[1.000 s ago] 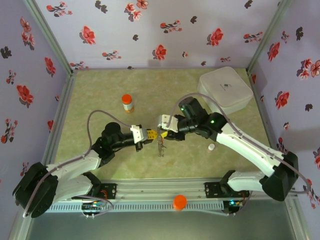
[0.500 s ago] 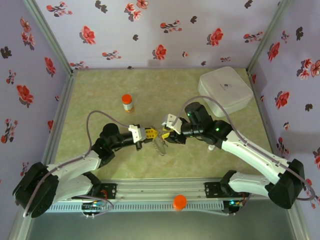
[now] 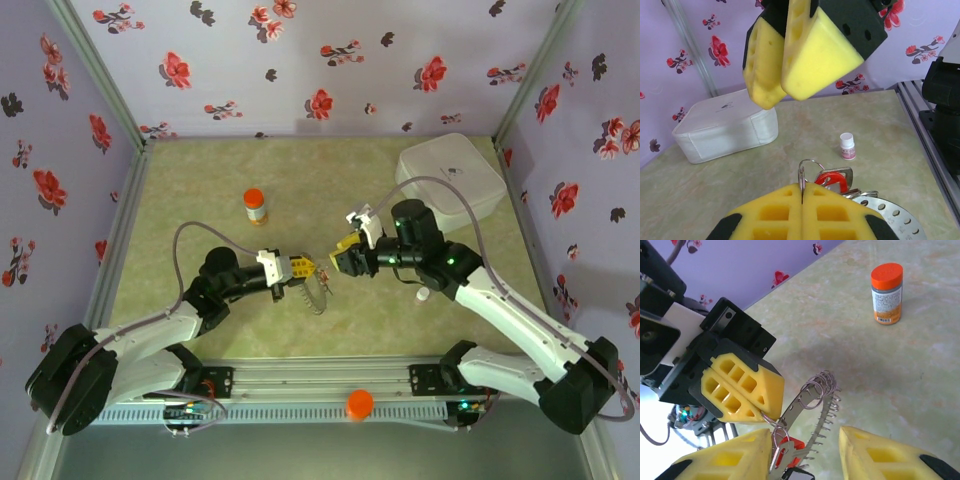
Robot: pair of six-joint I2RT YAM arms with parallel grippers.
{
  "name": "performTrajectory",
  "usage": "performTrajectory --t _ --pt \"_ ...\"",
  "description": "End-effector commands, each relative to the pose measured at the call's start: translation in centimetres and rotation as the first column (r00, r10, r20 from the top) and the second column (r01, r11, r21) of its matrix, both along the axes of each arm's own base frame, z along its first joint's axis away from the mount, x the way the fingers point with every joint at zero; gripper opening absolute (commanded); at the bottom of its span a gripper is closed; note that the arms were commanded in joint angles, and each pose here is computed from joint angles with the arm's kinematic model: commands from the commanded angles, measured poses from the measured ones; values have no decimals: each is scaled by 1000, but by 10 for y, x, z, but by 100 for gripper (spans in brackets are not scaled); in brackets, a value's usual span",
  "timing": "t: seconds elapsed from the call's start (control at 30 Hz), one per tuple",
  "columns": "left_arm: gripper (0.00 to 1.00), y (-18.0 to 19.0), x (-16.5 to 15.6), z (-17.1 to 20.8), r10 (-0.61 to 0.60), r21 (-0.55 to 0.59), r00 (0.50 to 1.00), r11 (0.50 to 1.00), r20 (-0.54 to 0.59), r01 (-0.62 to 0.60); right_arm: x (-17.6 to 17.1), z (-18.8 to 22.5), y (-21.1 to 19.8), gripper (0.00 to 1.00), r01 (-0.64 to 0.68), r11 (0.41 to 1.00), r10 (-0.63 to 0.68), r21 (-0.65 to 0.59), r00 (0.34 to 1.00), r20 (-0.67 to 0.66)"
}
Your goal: Put the keys on the keyring
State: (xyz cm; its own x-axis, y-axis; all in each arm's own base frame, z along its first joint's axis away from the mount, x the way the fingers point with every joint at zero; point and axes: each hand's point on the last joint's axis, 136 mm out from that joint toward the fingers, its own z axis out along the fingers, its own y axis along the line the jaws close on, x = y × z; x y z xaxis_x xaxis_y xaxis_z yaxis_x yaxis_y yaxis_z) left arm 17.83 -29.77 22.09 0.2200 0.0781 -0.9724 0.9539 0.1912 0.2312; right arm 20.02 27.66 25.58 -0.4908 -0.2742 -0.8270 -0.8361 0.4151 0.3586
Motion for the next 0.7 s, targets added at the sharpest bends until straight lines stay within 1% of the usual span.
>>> performTrajectory --t 0.0,0.17,0.4,0.67 --pt "0 -2 -4 14 -20 -51 999 998 33 22 -11 1 1 41 -23 998 31 51 986 -163" --pt "0 -2 -3 12 -18 -48 999 999 29 19 -18 -6 12 41 -93 993 107 66 961 -256" --pt "0 -2 -3 12 -18 -48 999 999 30 19 -19 -15 15 38 -116 992 128 58 949 -290" --pt "0 -2 -3 12 -18 -47 999 999 29 19 -19 -17 20 26 -140 988 153 64 938 -312"
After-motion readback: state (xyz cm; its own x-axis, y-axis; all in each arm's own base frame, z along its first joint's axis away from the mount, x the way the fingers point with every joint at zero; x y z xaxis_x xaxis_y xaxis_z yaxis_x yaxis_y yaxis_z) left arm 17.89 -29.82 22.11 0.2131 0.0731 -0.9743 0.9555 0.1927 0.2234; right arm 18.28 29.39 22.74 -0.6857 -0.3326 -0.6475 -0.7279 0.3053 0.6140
